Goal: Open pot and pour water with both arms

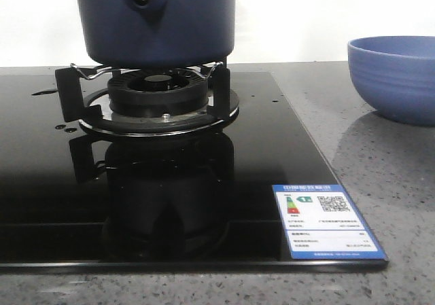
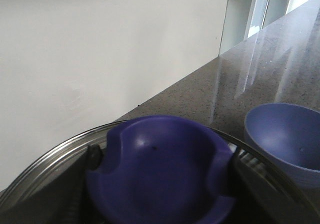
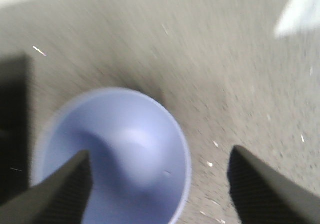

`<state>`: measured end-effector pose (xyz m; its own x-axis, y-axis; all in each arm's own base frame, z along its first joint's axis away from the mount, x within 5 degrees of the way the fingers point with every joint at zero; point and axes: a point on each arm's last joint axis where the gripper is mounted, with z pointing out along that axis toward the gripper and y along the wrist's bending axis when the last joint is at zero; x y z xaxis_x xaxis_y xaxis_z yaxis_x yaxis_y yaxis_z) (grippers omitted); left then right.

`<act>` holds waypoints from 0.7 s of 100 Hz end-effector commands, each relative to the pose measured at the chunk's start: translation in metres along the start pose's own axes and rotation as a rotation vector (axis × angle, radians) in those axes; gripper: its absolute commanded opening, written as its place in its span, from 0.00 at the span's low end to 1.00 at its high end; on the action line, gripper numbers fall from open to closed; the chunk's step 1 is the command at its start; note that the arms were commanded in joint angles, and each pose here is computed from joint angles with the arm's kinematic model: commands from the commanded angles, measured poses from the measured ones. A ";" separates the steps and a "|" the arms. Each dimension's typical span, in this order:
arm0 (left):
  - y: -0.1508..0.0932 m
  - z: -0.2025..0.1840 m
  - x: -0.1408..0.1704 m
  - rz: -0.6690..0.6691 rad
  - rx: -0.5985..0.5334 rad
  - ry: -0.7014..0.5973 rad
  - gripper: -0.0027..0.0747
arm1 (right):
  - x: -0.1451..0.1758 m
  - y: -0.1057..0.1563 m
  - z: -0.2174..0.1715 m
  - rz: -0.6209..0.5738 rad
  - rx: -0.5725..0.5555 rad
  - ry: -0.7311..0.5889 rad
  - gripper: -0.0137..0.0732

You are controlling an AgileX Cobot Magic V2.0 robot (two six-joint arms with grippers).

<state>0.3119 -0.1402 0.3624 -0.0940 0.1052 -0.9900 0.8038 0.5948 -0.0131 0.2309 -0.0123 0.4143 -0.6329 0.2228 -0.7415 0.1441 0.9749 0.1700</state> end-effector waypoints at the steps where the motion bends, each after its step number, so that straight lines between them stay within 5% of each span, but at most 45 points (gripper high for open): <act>1: -0.012 -0.009 -0.029 0.007 0.048 -0.105 0.28 | -0.009 0.006 -0.045 -0.008 -0.054 -0.211 0.51; 13: -0.014 -0.009 -0.029 0.010 0.072 -0.108 0.28 | -0.007 0.007 -0.081 -0.055 -0.070 -0.356 0.07; 31: -0.014 -0.009 -0.027 0.033 0.073 -0.088 0.28 | -0.002 0.008 -0.109 -0.058 -0.085 -0.463 0.08; 70: -0.009 0.001 -0.015 0.001 0.097 -0.062 0.28 | 0.004 0.007 -0.108 -0.060 -0.080 -0.405 0.08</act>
<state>0.3162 -0.1450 0.3486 -0.1112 0.1474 -0.9828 0.8376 0.5461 -0.0129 0.1502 -0.0044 0.4692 -0.3705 0.1770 -0.9118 0.0602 0.9842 0.1666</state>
